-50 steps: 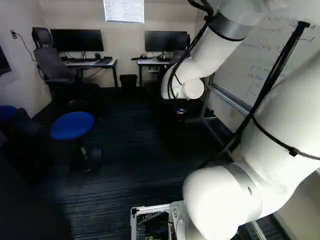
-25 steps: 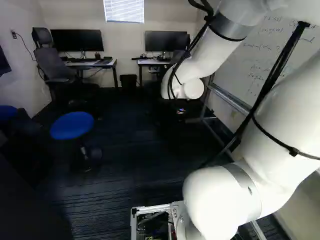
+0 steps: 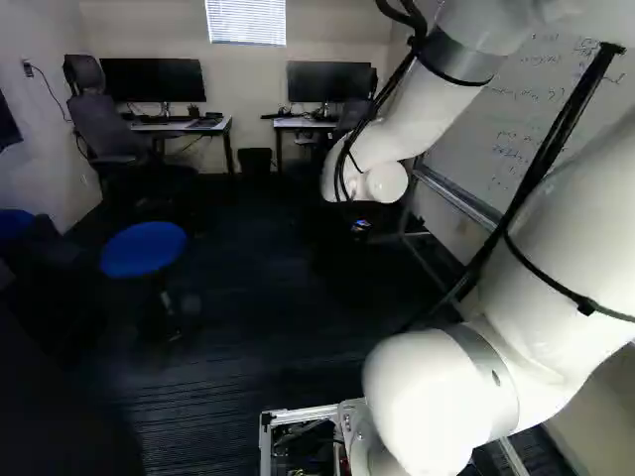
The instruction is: Open the door and move inside
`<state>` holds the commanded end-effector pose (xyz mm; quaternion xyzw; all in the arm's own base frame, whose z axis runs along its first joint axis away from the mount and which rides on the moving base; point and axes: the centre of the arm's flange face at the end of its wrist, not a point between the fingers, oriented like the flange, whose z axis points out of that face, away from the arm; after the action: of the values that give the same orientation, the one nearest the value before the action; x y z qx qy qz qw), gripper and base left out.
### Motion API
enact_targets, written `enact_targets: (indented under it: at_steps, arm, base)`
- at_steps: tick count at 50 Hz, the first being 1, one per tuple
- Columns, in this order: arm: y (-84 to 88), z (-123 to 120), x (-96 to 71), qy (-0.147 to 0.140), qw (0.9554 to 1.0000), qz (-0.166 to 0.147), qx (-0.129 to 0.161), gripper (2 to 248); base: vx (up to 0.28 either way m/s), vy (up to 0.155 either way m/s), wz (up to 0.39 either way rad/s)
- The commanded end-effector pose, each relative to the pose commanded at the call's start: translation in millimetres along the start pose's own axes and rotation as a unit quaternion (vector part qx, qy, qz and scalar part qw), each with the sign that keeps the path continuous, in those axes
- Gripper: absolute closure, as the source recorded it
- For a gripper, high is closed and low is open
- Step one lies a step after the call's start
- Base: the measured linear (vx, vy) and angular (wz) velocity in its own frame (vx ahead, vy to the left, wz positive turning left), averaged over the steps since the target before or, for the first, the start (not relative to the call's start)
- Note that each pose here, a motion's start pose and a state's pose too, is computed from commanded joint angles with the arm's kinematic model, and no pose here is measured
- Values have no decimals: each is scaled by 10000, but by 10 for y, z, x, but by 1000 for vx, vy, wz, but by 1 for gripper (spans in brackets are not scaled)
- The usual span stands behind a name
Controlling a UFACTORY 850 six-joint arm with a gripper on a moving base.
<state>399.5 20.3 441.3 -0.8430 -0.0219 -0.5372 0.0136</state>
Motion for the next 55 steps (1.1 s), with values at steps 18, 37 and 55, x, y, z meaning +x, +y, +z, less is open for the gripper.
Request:
enact_targets:
  at_steps: [18,37,55]
  arm:
    - [39,-165,-253,108,9999,23,-48,3]
    - [87,-426,-636,270,9995,55,-122,3]
    - [116,-649,-950,402,9990,79,-182,3]
  base:
    - [0,0,0]
    - [0,0,0]
    - [0,0,0]
